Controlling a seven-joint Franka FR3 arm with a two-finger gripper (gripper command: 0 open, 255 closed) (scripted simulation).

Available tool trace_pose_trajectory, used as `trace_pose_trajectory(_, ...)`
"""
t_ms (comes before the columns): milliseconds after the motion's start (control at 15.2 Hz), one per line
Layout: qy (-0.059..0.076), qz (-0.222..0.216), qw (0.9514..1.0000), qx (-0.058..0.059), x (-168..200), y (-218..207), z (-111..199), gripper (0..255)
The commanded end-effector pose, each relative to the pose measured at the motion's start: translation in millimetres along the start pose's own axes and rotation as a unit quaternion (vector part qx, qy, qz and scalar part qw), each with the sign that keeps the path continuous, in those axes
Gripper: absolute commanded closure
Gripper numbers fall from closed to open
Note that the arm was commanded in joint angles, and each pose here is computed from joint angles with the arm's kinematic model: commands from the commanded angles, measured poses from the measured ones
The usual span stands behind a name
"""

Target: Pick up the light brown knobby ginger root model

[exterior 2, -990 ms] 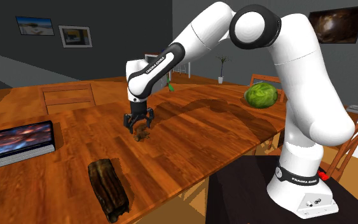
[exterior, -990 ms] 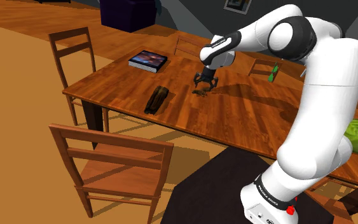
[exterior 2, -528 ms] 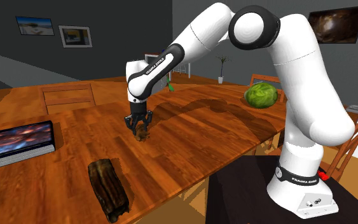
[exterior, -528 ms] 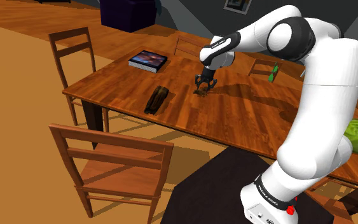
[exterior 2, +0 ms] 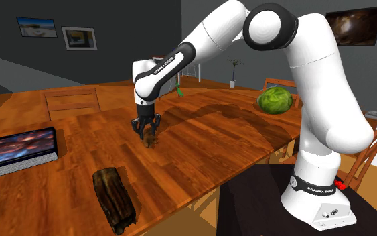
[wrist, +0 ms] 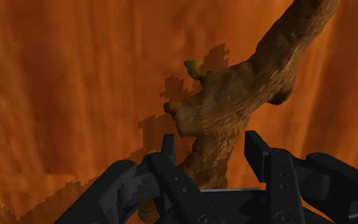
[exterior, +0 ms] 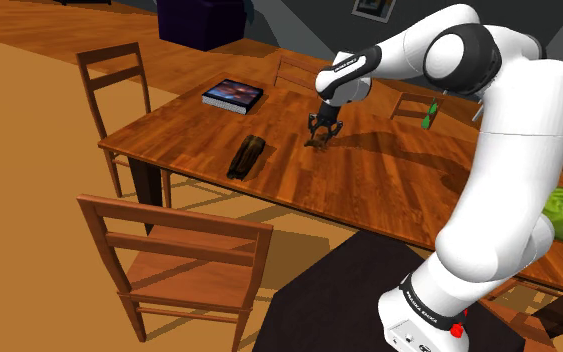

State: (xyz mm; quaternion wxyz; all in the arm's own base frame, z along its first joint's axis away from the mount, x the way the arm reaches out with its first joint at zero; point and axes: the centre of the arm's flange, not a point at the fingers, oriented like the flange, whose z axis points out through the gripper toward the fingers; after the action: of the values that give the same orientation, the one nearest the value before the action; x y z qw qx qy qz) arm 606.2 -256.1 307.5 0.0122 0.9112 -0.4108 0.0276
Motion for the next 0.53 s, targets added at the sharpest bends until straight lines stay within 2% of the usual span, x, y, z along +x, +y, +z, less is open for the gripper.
trace_pose_trajectory(0,0.0,0.0,1.0,0.0,0.8,-0.7,-11.2,255)
trace_pose_trajectory(462,0.0,0.0,1.0,0.0,3.0,-0.7,-48.1,255)
